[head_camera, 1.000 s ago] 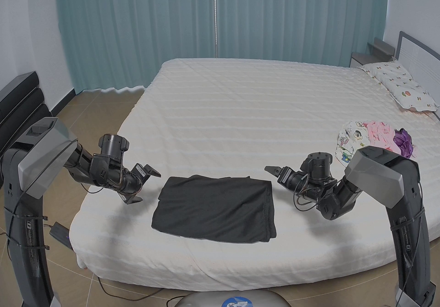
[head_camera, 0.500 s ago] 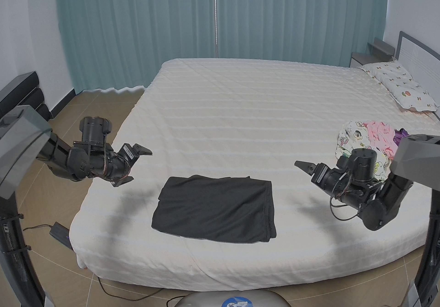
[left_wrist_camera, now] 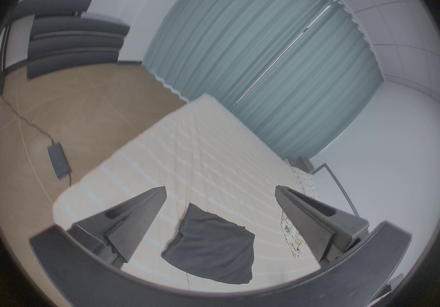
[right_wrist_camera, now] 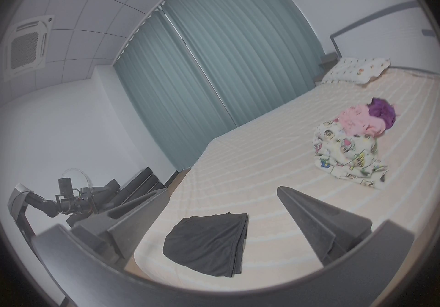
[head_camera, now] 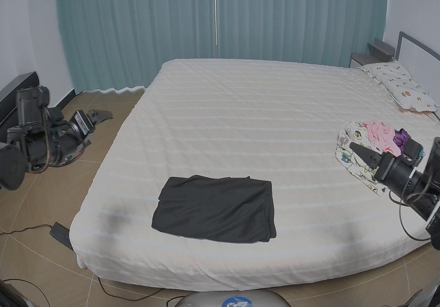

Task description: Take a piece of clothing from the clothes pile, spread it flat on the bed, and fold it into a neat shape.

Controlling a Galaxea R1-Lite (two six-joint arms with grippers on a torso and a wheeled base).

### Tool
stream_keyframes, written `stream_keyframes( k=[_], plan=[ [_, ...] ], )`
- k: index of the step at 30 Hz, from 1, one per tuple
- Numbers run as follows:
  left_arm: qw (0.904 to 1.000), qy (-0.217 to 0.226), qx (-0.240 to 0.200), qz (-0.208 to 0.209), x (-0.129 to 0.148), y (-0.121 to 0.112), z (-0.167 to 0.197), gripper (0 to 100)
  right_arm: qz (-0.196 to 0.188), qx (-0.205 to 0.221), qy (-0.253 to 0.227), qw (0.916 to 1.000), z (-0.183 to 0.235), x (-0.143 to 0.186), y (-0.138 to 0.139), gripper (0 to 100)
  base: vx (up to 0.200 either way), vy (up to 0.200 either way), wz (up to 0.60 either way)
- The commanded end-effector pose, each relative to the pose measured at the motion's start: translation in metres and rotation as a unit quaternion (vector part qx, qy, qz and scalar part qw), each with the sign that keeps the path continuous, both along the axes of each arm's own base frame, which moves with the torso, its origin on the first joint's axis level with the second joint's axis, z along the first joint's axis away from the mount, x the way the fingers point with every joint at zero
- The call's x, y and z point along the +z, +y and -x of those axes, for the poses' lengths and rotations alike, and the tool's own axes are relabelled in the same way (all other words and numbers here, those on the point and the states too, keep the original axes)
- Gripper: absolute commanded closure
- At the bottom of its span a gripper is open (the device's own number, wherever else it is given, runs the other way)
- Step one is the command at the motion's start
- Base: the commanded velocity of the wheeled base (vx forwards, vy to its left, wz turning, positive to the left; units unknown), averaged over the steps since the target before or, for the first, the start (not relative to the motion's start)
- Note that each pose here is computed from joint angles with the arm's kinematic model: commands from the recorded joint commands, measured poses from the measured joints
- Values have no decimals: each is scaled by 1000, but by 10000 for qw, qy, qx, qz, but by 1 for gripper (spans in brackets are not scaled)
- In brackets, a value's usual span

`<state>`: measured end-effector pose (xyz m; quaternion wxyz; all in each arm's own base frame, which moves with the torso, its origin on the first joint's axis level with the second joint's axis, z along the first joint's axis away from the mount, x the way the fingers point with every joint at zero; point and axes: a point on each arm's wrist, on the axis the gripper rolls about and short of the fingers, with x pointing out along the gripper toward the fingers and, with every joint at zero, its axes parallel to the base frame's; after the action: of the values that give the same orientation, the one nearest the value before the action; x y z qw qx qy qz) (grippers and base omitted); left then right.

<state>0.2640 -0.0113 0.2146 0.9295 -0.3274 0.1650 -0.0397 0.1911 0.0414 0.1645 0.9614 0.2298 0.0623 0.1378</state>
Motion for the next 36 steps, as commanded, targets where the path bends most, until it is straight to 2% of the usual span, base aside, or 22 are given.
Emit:
stream_keyframes(
  k=[1, 2, 3, 4, 6, 9, 15, 18, 19, 20, 23, 24, 28, 29, 32, 34, 36],
  plan=[
    [9835, -1410, 521, -1011, 26, 8, 134, 0, 430, -156, -959, 9943, 116, 26, -25, 0, 0, 0, 0],
    [9798, -1468, 652, -1188, 23, 9, 143, 0, 556, -169, -1034, 9929, 125, 25, -27, 0, 0, 0, 0],
    [9798, -1468, 652, -1188, 23, 9, 143, 0, 556, -169, -1034, 9929, 125, 25, -27, 0, 0, 0, 0],
    [9729, -1547, 887, -1475, 16, 10, 160, 0, 799, -246, -1119, 9902, 141, 18, -31, 0, 0, 0, 0],
    [9659, -1637, 1058, -1705, 8, 12, 177, 0, 1050, -390, -1176, 9867, 153, 9, -34, 0, 0, 0, 0],
    [9572, -1641, 1242, -2036, -7, 13, 199, 0, 1269, -650, -1239, 9820, 168, -2, -37, 0, 0, 0, 0],
    [9514, -1446, 1520, -2256, -22, 15, 235, 0, 1428, -692, -1070, 9815, 187, -26, -39, 0, 0, 0, 0],
    [9432, -1276, 1661, -2578, -31, 17, 257, 0, 1901, -662, -934, 9751, 196, -38, -40, 0, 0, 0, 0],
    [9428, -1282, 1660, -2591, -32, 17, 258, 0, 1924, -669, -938, 9745, 197, -38, -40, 0, 0, 0, 0],
    [9384, -1372, 1680, -2691, -38, 17, 272, 0, 2123, -654, -968, 9702, 204, -44, -40, 0, 0, 0, 0],
    [9340, -1436, 1782, -2745, -44, 17, 285, 0, 2232, -426, -1041, 9683, 212, -50, -41, 0, 0, 0, 0],
    [9283, -1438, 1961, -2813, -49, 16, 293, 0, 2334, -325, -1053, 9661, 214, -54, -43, 0, 0, 0, 0],
    [9177, -1342, 2191, -3030, -64, 11, 307, 0, 2502, -694, -909, 9614, 212, -59, -44, 0, 0, 0, 0],
    [9161, -1379, 2170, -3075, -66, 11, 309, 0, 2573, -829, -844, 9591, 210, -63, -45, 0, 0, 0, 0],
    [9204, -1400, 1989, -3062, -69, 10, 306, 0, 2737, -1286, -664, 9509, 205, -78, -46, 0, 0, 0, 0],
    [9239, -1364, 1825, -3075, -74, 10, 304, 0, 2729, -1469, -633, 9486, 205, -77, -47, 0, 0, 0, 0],
    [9288, -1479, 1461, -3068, -79, 9, 300, 0, 2770, -1800, -593, 9420, 206, -74, -49, 0, 0, 0, 0]
  ],
)
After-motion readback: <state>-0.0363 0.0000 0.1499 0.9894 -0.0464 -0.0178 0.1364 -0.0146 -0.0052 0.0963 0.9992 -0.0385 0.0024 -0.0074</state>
